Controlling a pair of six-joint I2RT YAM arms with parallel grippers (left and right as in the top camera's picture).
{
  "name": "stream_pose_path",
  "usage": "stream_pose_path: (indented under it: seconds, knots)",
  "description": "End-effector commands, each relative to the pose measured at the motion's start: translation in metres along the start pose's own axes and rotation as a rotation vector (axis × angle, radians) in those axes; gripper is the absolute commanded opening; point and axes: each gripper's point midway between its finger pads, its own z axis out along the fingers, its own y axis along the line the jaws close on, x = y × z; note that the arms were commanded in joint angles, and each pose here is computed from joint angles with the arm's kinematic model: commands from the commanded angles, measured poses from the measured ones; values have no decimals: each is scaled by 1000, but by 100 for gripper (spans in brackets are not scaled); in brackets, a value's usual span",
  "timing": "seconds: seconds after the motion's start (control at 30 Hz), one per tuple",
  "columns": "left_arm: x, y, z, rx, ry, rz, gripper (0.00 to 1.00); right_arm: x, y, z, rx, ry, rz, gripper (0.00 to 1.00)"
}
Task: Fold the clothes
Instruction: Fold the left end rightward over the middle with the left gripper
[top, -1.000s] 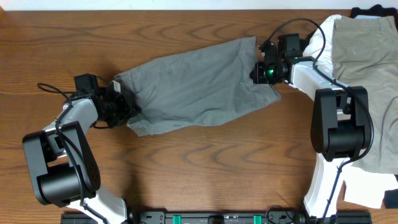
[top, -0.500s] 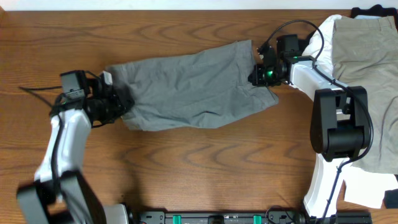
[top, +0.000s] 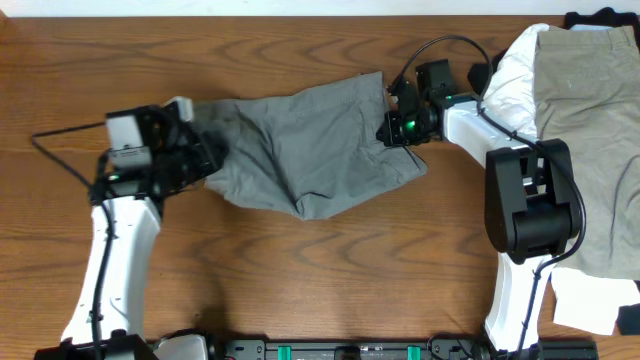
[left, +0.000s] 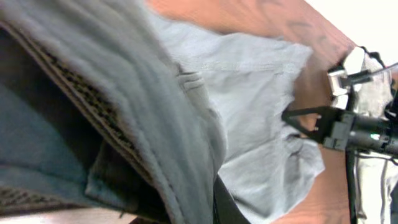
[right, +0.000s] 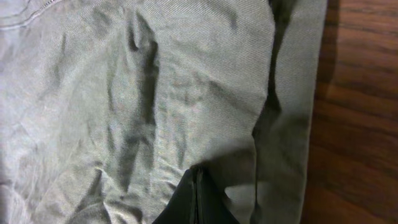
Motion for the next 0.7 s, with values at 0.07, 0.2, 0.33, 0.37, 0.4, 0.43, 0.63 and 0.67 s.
stream_pose_path:
  seconds: [0.07, 0.2, 0.33, 0.37, 0.4, 0.43, 0.63, 0.67]
  knots:
    - [3, -49, 19, 55, -25, 66, 6, 49, -18, 27, 55, 125, 71, 1]
    - [9, -76, 30, 56, -51, 143, 6, 50, -19, 27, 55, 126, 72, 1]
    - [23, -96, 41, 73, -34, 203, 6, 49, -19, 27, 55, 120, 77, 1]
    - [27, -100, 46, 78, -25, 214, 6, 49, -20, 27, 55, 118, 77, 1]
    - [31, -102, 51, 78, -18, 222, 6, 48, -20, 27, 56, 117, 78, 1]
    - [35, -104, 58, 75, -8, 230, 6, 48, -20, 27, 55, 115, 78, 1]
    - [56, -109, 100, 91, 52, 237, 6, 48, -21, 27, 55, 115, 79, 1]
    - [58, -111, 107, 99, 56, 232, 6, 48, -21, 27, 56, 115, 79, 1]
